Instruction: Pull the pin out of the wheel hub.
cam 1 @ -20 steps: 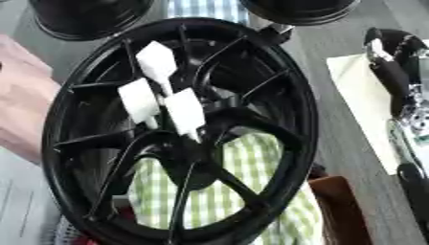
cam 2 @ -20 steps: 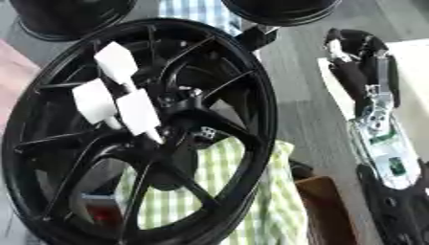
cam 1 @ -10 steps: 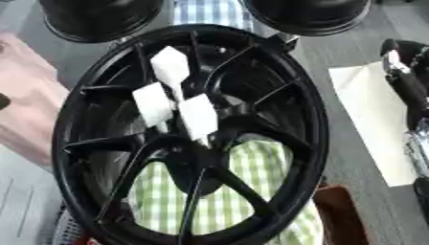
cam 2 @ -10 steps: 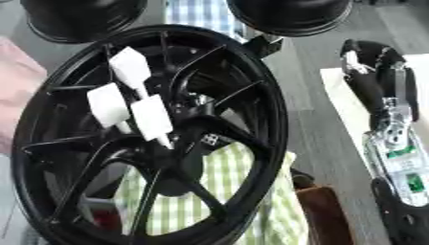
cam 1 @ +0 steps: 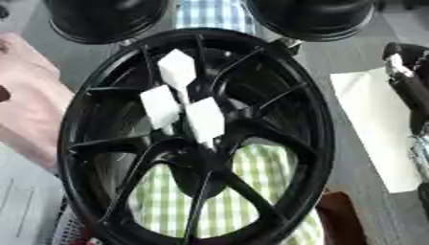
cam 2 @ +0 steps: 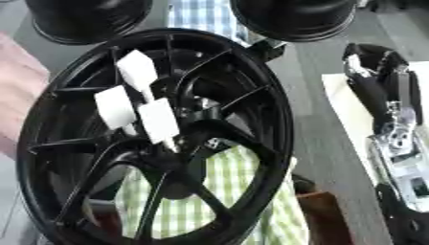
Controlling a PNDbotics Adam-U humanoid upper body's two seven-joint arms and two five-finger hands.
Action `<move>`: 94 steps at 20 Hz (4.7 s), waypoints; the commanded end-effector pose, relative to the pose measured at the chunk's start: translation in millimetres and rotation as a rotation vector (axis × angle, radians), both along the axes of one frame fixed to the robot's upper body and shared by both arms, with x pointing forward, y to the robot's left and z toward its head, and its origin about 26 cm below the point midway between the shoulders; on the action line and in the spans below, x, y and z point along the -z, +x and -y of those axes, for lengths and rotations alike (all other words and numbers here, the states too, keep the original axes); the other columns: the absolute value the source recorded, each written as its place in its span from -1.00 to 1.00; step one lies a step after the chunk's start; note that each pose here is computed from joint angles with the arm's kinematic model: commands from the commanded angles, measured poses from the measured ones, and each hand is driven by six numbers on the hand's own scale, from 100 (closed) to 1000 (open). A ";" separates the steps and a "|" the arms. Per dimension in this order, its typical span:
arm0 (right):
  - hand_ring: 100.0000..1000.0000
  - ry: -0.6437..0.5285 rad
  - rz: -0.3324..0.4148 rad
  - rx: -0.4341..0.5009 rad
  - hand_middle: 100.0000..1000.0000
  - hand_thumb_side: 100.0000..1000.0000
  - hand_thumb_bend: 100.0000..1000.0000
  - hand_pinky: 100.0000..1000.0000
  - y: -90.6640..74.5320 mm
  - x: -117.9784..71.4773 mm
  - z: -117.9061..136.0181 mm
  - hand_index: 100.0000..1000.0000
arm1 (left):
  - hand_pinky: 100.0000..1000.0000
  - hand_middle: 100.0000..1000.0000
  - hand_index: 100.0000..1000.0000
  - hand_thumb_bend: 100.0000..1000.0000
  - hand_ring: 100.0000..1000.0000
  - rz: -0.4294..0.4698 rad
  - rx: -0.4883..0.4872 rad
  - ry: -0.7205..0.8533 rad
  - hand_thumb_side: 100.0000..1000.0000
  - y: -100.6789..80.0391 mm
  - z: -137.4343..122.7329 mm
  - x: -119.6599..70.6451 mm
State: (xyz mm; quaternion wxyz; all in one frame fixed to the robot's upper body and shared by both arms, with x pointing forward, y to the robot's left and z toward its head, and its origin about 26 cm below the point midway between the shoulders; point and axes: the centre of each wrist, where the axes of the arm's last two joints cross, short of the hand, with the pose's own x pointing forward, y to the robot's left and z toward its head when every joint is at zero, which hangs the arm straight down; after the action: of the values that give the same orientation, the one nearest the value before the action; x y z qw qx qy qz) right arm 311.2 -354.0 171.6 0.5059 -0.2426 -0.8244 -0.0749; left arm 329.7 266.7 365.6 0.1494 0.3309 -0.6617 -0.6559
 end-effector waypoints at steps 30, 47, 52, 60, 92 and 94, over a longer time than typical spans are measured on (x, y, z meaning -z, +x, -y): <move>0.48 -0.021 0.067 -0.073 0.10 -0.29 -0.66 0.59 2.2 -23.6 -12.7 0.34 | 0.56 0.34 0.57 -0.14 0.42 -0.200 0.104 0.199 0.06 14.7 50.1 -67.8; 0.48 -0.018 0.084 -0.101 0.10 -0.28 -0.67 0.59 4.8 -29.0 -18.3 0.34 | 0.56 0.35 0.58 -0.13 0.41 -0.209 0.185 0.222 0.01 32.3 84.5 -72.1; 0.48 -0.018 0.084 -0.101 0.10 -0.28 -0.67 0.59 4.9 -29.1 -18.4 0.34 | 0.56 0.35 0.58 -0.13 0.41 -0.208 0.186 0.224 0.01 34.3 84.6 -71.8; 0.48 -0.011 0.093 -0.109 0.10 -0.28 -0.68 0.58 6.0 -30.7 -20.8 0.34 | 0.56 0.41 0.61 -0.11 0.44 -0.238 0.202 0.231 0.04 39.1 92.5 -65.3; 0.48 0.018 0.102 -0.118 0.08 -0.29 -0.61 0.58 8.6 -30.0 -24.0 0.33 | 0.55 0.36 0.57 -0.24 0.42 -0.309 0.159 0.271 -0.52 68.2 93.0 -34.0; 0.48 0.018 0.102 -0.118 0.08 -0.29 -0.61 0.58 8.6 -29.8 -24.0 0.33 | 0.55 0.36 0.57 -0.25 0.42 -0.313 0.154 0.273 -0.54 70.2 92.0 -32.3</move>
State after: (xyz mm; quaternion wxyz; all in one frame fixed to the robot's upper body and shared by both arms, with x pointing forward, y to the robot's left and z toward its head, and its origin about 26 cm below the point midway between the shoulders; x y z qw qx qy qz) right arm 321.8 -329.3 193.5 0.4816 -0.1871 -0.8537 -0.0656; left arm 402.8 170.7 387.1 0.1727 0.1813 -0.5670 -0.7847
